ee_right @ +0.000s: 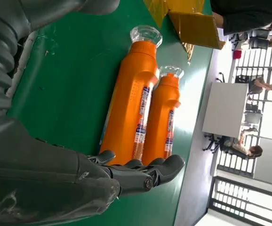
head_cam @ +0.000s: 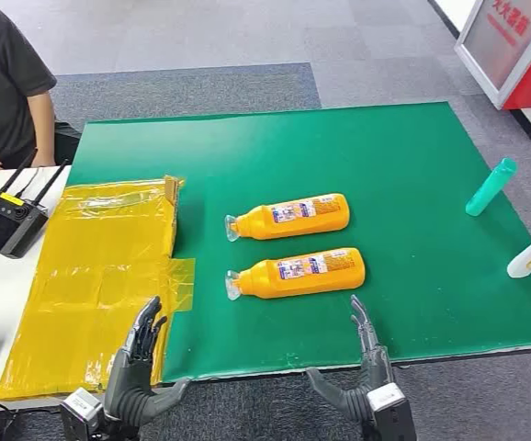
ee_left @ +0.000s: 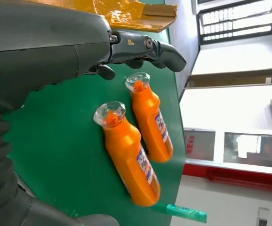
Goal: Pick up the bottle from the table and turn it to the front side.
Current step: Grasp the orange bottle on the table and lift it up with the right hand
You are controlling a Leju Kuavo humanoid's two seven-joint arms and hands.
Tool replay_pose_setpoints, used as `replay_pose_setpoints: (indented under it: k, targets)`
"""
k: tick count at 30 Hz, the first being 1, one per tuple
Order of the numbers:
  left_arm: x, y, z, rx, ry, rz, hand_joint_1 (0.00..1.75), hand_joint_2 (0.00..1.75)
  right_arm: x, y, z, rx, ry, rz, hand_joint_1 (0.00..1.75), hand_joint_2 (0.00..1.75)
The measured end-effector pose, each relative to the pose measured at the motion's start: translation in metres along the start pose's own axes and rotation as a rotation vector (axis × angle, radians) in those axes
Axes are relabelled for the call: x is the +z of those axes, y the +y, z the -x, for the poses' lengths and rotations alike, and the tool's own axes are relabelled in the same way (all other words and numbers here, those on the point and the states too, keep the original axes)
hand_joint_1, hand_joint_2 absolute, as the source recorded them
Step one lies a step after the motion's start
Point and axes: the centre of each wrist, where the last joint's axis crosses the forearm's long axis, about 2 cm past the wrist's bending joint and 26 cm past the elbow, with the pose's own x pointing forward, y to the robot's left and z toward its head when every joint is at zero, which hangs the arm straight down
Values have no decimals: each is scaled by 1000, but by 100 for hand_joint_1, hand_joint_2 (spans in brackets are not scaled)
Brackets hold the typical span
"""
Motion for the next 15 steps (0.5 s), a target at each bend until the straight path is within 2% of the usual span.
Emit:
replay_pose_setpoints:
  k: [15]
  targets:
    - [-1,0,0,1,-2,-8,0,175,0,0,0,6,7,5,0,175]
